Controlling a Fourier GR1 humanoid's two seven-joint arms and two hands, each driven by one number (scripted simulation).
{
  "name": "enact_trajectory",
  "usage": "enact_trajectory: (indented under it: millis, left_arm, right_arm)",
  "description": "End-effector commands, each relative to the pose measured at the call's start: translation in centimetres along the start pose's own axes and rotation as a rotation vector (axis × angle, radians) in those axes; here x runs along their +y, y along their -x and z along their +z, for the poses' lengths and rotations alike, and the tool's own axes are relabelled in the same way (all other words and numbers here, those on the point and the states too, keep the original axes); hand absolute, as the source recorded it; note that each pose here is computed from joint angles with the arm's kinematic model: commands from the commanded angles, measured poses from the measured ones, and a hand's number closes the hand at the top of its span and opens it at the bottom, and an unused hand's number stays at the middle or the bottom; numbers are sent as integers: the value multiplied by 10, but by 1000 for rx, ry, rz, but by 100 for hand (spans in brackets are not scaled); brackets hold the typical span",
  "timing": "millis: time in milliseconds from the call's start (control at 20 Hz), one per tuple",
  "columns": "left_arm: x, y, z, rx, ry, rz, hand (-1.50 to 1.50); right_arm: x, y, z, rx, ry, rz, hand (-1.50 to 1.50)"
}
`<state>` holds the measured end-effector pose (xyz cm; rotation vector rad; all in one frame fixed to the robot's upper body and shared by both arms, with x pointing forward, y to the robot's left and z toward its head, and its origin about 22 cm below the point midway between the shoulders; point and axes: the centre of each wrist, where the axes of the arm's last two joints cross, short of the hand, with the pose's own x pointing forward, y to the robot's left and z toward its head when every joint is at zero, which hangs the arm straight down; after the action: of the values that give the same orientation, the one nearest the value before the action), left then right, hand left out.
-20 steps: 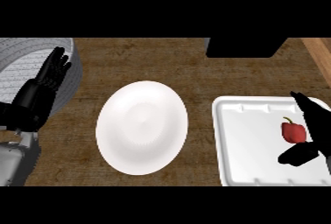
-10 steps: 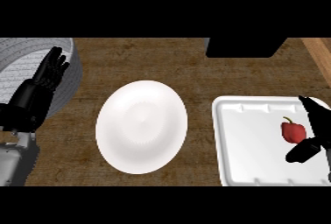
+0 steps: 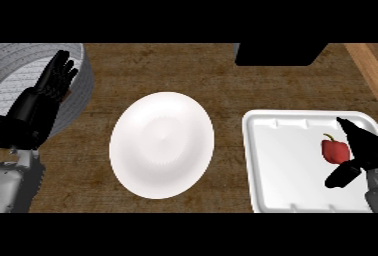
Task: Pick the bell pepper from the tray and place it in the plate
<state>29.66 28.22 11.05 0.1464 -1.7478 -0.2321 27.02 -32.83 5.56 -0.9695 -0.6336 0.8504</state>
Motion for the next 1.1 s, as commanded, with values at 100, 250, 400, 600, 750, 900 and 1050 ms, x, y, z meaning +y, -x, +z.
enact_trajectory:
  millis: [100,250,400,600,750,900,1050]
  left_arm:
    - [3,5,3,-4,8,-9,0]
    - [-9,-15,3,5,18,22,0]
    - [9,15,-2,-14,11,13,0]
    - [-2,5,-2,-5,4,2,0]
    - [-3,1,8,-1,-2,-4,0]
    - [-9,1,1,0,-10,4,0]
    - [-5,0,-2,2,2,15,0]
  right_arm:
    - [21,-8,-20,44,-19,29,-150]
    - [25,10,-35,69,-7,66,-150]
    - [19,-7,-31,-83,119,-15,150]
    - [28,-1,-36,-76,282,51,150]
    - [21,-7,-29,-105,404,64,150]
    - [28,13,-40,-259,318,126,150]
    - [26,23,-35,-423,217,215,150]
